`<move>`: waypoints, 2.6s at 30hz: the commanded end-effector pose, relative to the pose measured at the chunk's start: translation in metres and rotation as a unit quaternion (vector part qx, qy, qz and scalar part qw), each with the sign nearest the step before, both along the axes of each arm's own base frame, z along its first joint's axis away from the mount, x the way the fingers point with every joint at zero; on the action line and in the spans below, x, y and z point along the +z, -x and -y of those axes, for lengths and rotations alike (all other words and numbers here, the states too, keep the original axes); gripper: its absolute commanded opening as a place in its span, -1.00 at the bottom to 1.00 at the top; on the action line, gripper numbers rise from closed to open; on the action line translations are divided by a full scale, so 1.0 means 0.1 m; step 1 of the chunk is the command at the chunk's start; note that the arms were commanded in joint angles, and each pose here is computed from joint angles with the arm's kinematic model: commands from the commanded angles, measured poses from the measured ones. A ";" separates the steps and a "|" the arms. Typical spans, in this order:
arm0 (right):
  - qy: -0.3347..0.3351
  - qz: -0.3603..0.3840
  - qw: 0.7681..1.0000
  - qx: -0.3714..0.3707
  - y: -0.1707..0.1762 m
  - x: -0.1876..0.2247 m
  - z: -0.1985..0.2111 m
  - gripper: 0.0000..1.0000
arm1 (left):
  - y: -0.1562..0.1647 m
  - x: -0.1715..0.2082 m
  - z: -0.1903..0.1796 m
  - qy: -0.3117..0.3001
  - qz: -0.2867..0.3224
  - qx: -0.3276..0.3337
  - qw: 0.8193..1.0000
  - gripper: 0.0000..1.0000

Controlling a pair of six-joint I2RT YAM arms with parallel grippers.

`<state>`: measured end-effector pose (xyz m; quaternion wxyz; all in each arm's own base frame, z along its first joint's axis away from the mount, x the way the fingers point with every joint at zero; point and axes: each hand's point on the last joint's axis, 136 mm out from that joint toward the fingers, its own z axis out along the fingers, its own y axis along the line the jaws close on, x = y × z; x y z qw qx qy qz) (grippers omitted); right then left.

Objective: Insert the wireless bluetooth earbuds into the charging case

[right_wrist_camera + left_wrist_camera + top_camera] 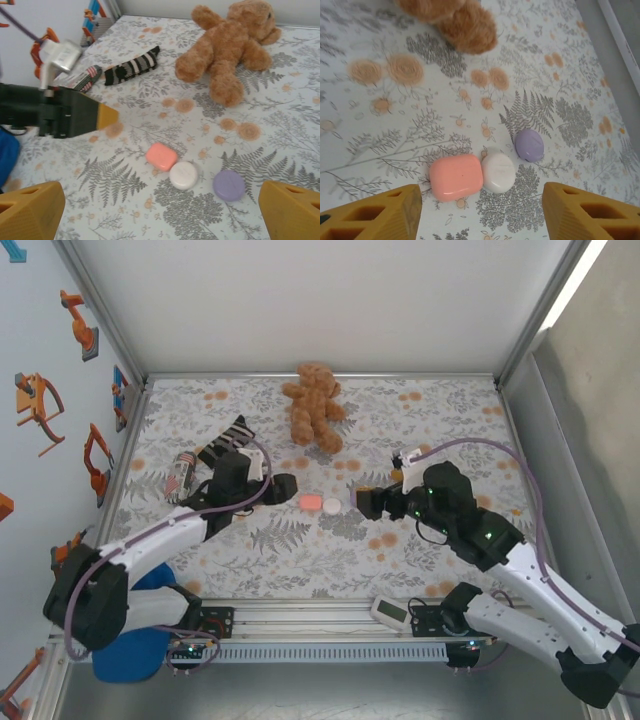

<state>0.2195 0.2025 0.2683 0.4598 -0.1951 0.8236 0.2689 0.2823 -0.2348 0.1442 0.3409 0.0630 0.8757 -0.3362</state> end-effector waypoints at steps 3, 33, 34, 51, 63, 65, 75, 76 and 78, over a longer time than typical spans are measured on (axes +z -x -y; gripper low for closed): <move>0.029 0.037 0.995 -0.083 -0.35 0.14 0.29 1.00 | 0.04 0.18 -0.60 -0.110 0.074 0.071 0.989 0.45; 0.135 0.079 0.911 -0.382 -1.25 -1.14 2.09 0.99 | -0.06 0.33 -2.39 -0.252 0.245 0.399 0.847 0.93; 0.134 0.084 0.910 -0.382 -1.26 -1.18 2.10 1.00 | -0.06 0.33 -2.43 -0.254 0.243 0.407 0.843 0.92; 0.120 0.109 0.912 -0.378 -1.63 -1.63 2.27 0.99 | -0.28 0.20 -2.66 -0.299 0.249 0.403 0.828 0.93; 0.092 0.081 0.919 -0.374 -1.72 -1.79 2.35 0.99 | -0.60 -0.09 -2.51 -0.291 0.237 0.367 0.851 0.93; 0.092 0.080 0.919 -0.374 -1.72 -1.79 2.36 1.00 | -0.62 -0.11 -2.49 -0.284 0.236 0.366 0.854 0.93; 0.096 0.078 0.919 -0.374 -1.72 -1.80 2.35 0.99 | -0.70 -0.19 -2.42 -0.280 0.238 0.350 0.862 0.93; 0.096 0.078 0.919 -0.374 -1.73 -1.79 2.35 1.00 | -0.70 -0.20 -2.40 -0.279 0.237 0.342 0.865 0.93; 0.096 0.078 0.919 -0.374 -1.72 -1.80 2.35 1.00 | -0.69 -0.19 -2.36 -0.278 0.249 0.330 0.867 0.93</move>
